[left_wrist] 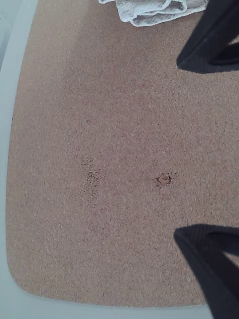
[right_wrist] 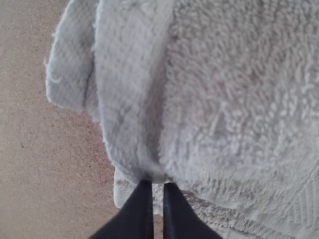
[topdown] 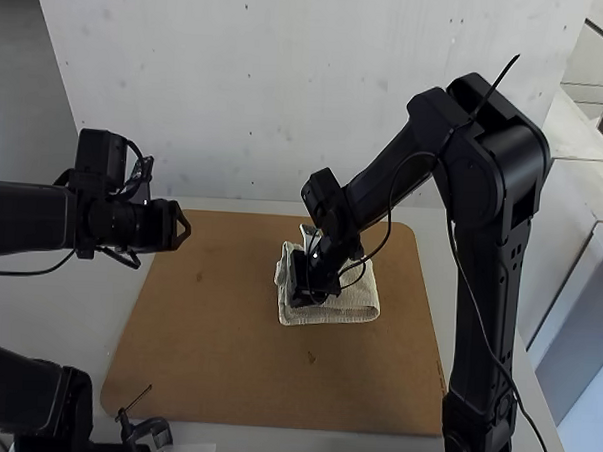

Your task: Fold the towel.

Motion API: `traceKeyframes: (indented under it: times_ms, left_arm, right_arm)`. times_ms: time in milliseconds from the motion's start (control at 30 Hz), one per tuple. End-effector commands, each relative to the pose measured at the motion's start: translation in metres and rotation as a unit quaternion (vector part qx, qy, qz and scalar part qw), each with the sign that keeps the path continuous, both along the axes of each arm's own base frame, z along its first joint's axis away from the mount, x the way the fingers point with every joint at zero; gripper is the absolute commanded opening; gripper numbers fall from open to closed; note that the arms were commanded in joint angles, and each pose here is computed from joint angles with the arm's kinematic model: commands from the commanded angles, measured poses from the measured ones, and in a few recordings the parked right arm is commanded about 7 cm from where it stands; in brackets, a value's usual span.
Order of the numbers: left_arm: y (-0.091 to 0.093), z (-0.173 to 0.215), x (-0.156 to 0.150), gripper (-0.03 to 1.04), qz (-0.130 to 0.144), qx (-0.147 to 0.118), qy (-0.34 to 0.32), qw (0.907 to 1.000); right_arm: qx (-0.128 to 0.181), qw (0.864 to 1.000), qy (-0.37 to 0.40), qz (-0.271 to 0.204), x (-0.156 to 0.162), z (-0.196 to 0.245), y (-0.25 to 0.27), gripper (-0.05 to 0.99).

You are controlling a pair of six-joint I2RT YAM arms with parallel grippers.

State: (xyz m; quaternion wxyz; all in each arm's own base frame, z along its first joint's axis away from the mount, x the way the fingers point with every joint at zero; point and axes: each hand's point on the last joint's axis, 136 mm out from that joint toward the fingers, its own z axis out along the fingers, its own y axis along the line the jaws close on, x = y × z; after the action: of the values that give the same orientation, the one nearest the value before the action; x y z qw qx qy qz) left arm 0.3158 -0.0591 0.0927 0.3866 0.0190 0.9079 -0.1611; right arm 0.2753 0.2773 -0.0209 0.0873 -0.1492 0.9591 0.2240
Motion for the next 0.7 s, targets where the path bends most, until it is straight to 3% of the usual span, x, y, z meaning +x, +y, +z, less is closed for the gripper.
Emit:
traceKeyframes:
  times_ms: [0, 100, 267, 433, 667]
  left_arm:
    - [0.000, -0.001, 0.000, 0.65, -0.007, 0.000, -0.002, 1.0000]
    - [-0.001, -0.001, 0.000, 0.65, -0.007, 0.000, -0.002, 1.0000]
    - [-0.001, -0.001, 0.001, 0.65, -0.008, 0.000, -0.005, 1.0000]
    - [-0.001, -0.003, 0.001, 0.65, -0.009, 0.000, -0.003, 1.0000]
    - [-0.001, -0.006, 0.000, 0.65, -0.008, 0.000, -0.002, 1.0000]
  right_arm:
    - [0.037, 0.999, -0.004, 0.010, -0.010, 0.026, 0.019, 0.02]
    - [0.066, 0.997, -0.030, 0.003, -0.005, 0.057, 0.022, 0.02]
    - [0.085, 0.992, -0.077, -0.053, 0.037, 0.094, -0.003, 0.02]
    - [0.055, 0.989, -0.102, -0.093, 0.070, 0.087, -0.041, 0.02]
    - [0.005, 0.994, -0.061, -0.089, 0.066, 0.033, -0.060, 0.02]
